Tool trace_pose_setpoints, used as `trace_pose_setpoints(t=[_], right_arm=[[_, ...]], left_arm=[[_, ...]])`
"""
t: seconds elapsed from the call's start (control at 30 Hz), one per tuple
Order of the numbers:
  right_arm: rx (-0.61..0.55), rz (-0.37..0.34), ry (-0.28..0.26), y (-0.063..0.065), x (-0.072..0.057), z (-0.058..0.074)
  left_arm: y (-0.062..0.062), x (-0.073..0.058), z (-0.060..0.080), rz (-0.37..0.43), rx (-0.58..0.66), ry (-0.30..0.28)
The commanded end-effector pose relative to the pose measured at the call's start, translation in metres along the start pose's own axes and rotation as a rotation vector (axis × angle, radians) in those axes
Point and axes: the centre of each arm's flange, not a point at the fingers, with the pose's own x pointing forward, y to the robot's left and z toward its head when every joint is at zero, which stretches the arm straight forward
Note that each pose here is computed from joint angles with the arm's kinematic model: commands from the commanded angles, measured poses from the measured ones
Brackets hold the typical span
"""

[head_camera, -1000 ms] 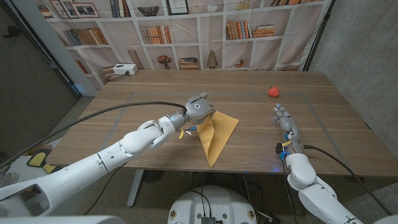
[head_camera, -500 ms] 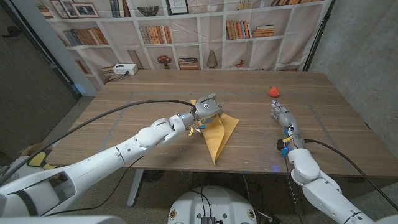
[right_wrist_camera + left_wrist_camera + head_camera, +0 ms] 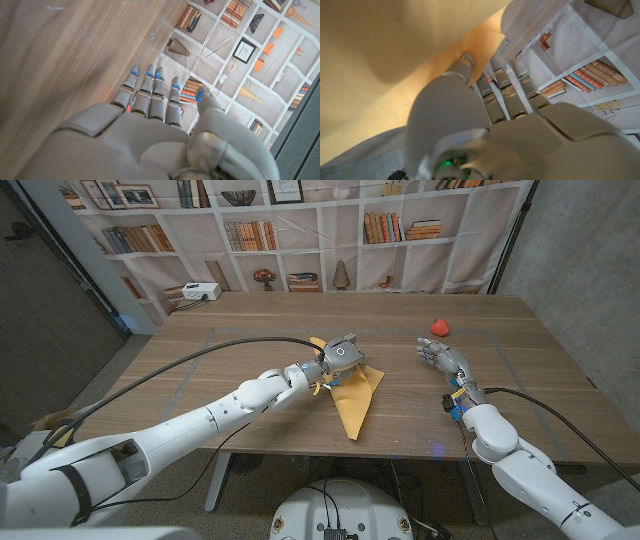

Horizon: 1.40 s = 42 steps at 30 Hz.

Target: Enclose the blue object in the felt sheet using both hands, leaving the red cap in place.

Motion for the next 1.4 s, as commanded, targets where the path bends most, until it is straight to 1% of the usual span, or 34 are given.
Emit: trace_pose_setpoints(t=[0.03, 0.2, 0.4, 0.47, 0.6, 0.67, 0.8, 0.97, 1.07, 1.13, 1.17, 1.2, 1.23, 1.3, 1.4], right_arm=[[-0.001, 0.053, -0.029, 0.001, 0.004, 0.015], [-0.007, 0.081, -0.032, 0.002, 0.004, 0.021], [-0.005, 0.1, -0.031, 0.002, -0.002, 0.028], [-0.002, 0.111, -0.04, 0.002, -0.005, 0.031], [-0.02, 0.096, -0.04, 0.001, -0.01, 0.036], [-0.022, 0.1, -0.041, 0.001, -0.012, 0.037], [-0.036, 0.15, -0.003, 0.004, -0.012, 0.04], [-0.03, 0.189, 0.008, 0.008, -0.009, 0.041], [-0.031, 0.191, -0.002, 0.009, -0.008, 0.042], [-0.025, 0.137, -0.058, 0.008, -0.011, 0.044], [-0.026, 0.136, -0.061, 0.008, -0.011, 0.044], [-0.002, 0.119, -0.093, 0.007, -0.013, 0.045], [0.011, 0.129, -0.1, 0.007, -0.013, 0.045], [0.035, 0.16, -0.088, 0.008, -0.011, 0.043], [0.059, 0.211, -0.044, 0.014, -0.005, 0.036]], left_arm=[[-0.013, 0.013, 0.003, -0.016, -0.019, -0.022], [-0.016, 0.011, 0.004, -0.008, 0.012, -0.026], [-0.02, 0.004, 0.004, 0.029, 0.072, -0.004], [-0.021, 0.002, 0.004, 0.042, 0.087, 0.005], [-0.024, 0.0, 0.006, 0.046, 0.135, 0.019], [-0.025, -0.001, 0.006, 0.052, 0.141, 0.028], [-0.025, -0.004, 0.006, 0.077, 0.156, 0.042], [-0.026, -0.006, 0.007, 0.093, 0.179, 0.05], [-0.026, -0.007, 0.009, 0.088, 0.183, 0.053], [-0.027, -0.007, 0.01, 0.067, 0.194, 0.055], [-0.027, -0.007, 0.01, 0.066, 0.194, 0.055], [-0.027, -0.008, 0.011, 0.071, 0.194, 0.051], [-0.027, -0.009, 0.011, 0.076, 0.194, 0.051], [-0.027, -0.011, 0.012, 0.098, 0.198, 0.057], [-0.028, -0.013, 0.012, 0.127, 0.205, 0.065]])
